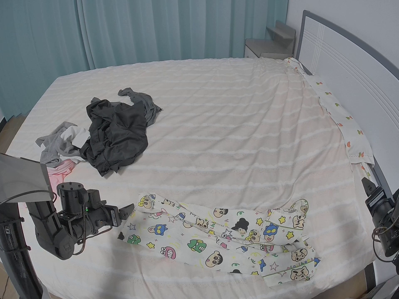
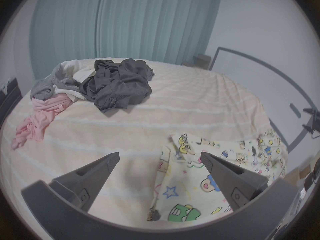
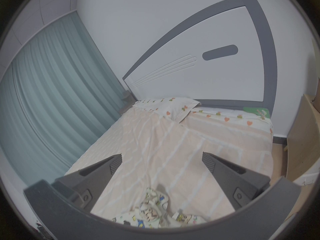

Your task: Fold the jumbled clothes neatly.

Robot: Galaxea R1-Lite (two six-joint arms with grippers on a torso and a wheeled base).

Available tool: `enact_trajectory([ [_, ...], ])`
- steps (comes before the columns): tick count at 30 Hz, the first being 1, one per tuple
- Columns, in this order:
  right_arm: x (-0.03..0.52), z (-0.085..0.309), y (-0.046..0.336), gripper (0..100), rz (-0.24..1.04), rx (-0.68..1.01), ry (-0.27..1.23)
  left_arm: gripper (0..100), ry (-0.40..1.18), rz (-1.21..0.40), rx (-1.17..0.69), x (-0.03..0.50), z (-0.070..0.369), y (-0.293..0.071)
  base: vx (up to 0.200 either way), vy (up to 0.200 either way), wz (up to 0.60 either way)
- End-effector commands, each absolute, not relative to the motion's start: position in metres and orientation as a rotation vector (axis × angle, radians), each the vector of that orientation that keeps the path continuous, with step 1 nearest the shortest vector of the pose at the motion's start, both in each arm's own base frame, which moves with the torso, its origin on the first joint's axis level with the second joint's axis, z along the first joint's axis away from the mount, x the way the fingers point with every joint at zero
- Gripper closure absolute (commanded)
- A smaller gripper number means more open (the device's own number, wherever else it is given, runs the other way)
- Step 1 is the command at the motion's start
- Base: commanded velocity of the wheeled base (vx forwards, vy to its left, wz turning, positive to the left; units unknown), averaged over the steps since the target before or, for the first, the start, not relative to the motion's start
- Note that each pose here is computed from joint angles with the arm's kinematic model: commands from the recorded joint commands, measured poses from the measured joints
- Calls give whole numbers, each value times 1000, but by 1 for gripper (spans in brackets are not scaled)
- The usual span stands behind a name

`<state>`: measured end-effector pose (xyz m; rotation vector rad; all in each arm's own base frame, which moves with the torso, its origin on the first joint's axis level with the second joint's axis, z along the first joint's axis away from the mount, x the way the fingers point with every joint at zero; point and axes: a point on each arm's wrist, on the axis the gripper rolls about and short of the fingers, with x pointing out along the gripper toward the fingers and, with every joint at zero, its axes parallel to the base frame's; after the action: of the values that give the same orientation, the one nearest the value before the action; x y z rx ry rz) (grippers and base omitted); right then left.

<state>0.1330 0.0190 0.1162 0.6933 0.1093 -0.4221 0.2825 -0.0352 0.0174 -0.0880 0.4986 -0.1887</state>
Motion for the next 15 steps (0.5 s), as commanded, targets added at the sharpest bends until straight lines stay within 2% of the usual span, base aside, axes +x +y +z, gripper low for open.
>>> enact_trajectory([
  [1,110,121,24,0,-324,748,106,0,477,-173,-43,292,30,-29,0,0,0],
  [5,107,118,30,0,-267,784,159,0,488,-170,-33,295,34,-27,0,0,0],
  [8,103,113,36,0,-219,802,235,0,569,-180,10,295,35,-27,0,0,0],
  [15,99,108,38,0,-201,799,293,0,600,-205,90,303,50,-26,0,0,0],
])
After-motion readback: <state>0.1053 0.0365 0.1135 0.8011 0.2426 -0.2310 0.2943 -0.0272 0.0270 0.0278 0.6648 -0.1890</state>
